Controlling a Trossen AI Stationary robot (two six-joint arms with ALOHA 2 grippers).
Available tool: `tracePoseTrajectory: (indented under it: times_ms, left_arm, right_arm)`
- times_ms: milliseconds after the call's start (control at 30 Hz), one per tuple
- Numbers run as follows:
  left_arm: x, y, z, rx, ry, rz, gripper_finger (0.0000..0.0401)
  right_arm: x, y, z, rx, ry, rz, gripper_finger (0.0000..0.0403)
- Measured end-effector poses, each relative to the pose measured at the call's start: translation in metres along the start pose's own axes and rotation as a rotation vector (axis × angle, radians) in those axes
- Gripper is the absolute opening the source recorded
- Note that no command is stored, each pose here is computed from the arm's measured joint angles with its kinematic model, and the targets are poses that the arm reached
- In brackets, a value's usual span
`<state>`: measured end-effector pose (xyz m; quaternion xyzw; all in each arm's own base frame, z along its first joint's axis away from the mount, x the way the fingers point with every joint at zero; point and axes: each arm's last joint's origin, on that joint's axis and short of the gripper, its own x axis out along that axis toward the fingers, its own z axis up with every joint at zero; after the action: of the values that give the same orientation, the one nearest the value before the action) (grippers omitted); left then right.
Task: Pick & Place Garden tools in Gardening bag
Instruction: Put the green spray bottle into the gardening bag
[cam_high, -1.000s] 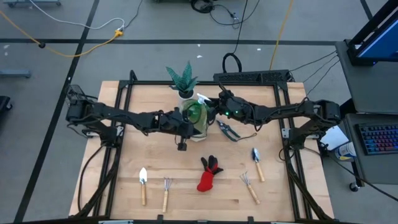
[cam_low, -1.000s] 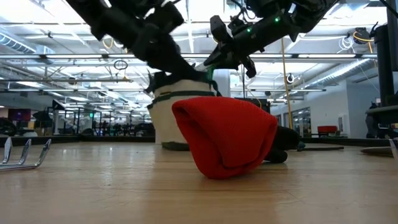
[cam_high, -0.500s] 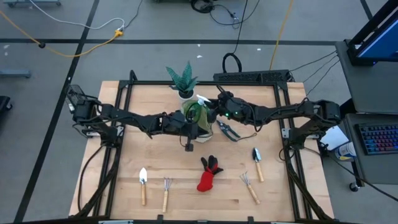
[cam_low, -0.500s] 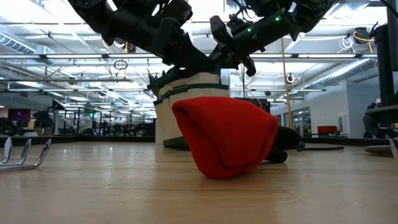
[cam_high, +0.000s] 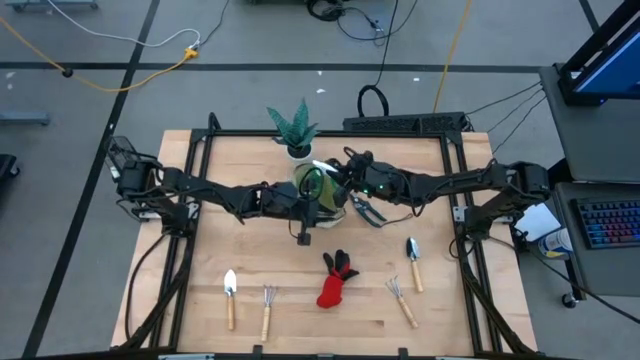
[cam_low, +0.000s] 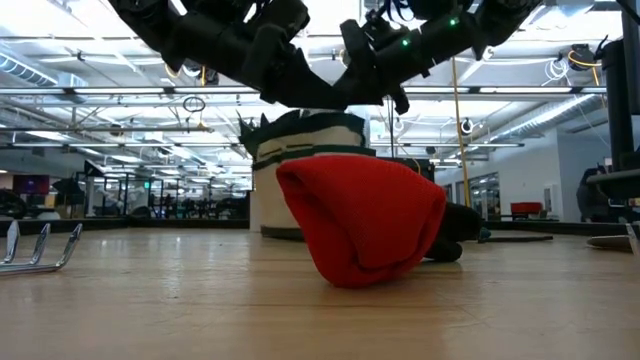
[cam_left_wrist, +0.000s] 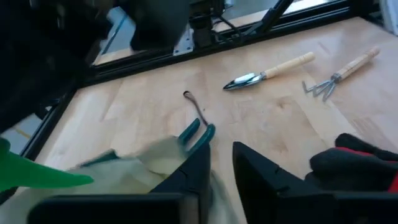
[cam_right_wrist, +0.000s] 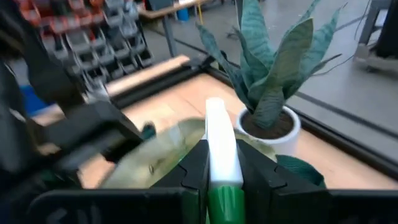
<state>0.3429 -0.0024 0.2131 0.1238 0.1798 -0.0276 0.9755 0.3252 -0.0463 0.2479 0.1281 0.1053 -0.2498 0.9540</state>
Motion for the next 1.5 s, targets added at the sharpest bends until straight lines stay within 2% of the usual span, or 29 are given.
tracePoseTrajectory:
  times_ms: [133, 233, 300, 400, 500, 667, 733, 867, 1100, 1400, 1500]
  left_arm:
    - [0.000, -0.007, 0.007, 0.013, -0.053, -0.008, 0.0101]
    - [-0.006, -0.009, 0.014, 0.016, -0.081, 0.000, 0.0119]
    - [-0.012, -0.008, 0.020, 0.014, -0.081, 0.048, 0.0127]
    - [-0.030, -0.008, 0.026, 0.031, 0.004, 0.164, 0.0133]
    - [-0.051, -0.004, 0.029, 0.020, 0.095, 0.252, 0.0133]
    - [-0.073, 0.007, 0.021, -0.141, 0.221, 0.316, 0.0134]
    - [-0.075, 0.014, 0.019, -0.197, 0.234, 0.355, 0.0134]
    - [-0.074, 0.027, 0.011, -0.228, 0.271, 0.406, 0.0134]
    - [-0.067, 0.046, -0.003, -0.319, 0.314, 0.476, 0.0134]
    - [-0.057, 0.056, -0.019, -0.344, 0.384, 0.507, 0.0134]
    - [-0.056, 0.055, -0.017, -0.294, 0.377, 0.495, 0.0134]
  right_arm:
    - [0.000, 0.000, -0.002, -0.113, 0.024, -0.003, 0.0050]
    - [-0.001, 0.000, -0.002, -0.138, 0.022, -0.002, 0.0050]
    - [-0.001, -0.001, -0.003, -0.152, 0.039, -0.006, 0.0050]
    - [-0.001, -0.002, -0.007, -0.156, 0.084, 0.014, 0.0050]
    - [-0.001, -0.004, -0.009, -0.109, 0.114, 0.021, 0.0050]
    - [0.000, -0.004, -0.008, -0.034, 0.104, 0.010, 0.0050]
    - [0.000, -0.004, -0.008, -0.026, 0.102, 0.009, 0.0050]
    - [0.001, -0.004, -0.009, -0.033, 0.089, -0.012, 0.0051]
    - [0.009, -0.010, -0.011, -0.084, 0.085, -0.033, 0.0081]
    - [0.011, -0.014, -0.012, -0.136, 0.091, -0.037, 0.0088]
    - [0.011, -0.014, -0.011, -0.135, 0.089, -0.036, 0.0089]
